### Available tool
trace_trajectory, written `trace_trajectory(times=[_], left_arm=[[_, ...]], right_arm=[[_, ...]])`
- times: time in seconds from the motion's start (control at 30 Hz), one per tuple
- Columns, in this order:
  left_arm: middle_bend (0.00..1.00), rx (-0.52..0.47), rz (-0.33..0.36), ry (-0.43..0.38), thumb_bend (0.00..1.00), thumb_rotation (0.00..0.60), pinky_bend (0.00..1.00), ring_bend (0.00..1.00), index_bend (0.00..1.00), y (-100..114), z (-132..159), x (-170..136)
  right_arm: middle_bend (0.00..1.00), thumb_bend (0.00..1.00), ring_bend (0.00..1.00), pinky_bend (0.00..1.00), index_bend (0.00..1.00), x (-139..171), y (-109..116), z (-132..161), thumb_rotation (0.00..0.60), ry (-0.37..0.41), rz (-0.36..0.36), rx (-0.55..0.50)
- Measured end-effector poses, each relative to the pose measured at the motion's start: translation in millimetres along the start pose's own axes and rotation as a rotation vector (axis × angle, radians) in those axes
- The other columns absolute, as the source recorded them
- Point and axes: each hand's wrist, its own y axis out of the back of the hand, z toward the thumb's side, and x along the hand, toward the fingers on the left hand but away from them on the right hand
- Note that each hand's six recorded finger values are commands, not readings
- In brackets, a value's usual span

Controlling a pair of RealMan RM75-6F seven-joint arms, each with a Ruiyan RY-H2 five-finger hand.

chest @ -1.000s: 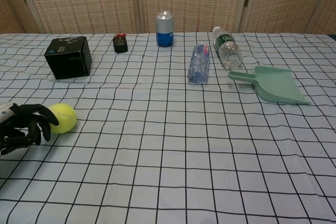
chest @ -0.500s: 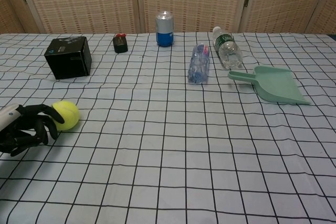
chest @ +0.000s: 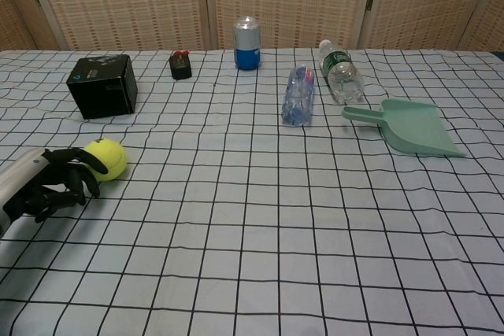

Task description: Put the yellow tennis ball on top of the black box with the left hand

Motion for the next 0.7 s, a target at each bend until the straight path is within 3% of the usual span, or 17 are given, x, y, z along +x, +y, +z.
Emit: trace_trajectory(times=[0.7], left_arm=[[0.51,0.05,0.039,0.043,0.79,0.6,0.85,0.52,0.41,-13,8,30]], right_arm=[[0.0,0.16,0.0,0.0,0.06,-1,2,-1,0.6,-0.005,-0.003,-0.007]])
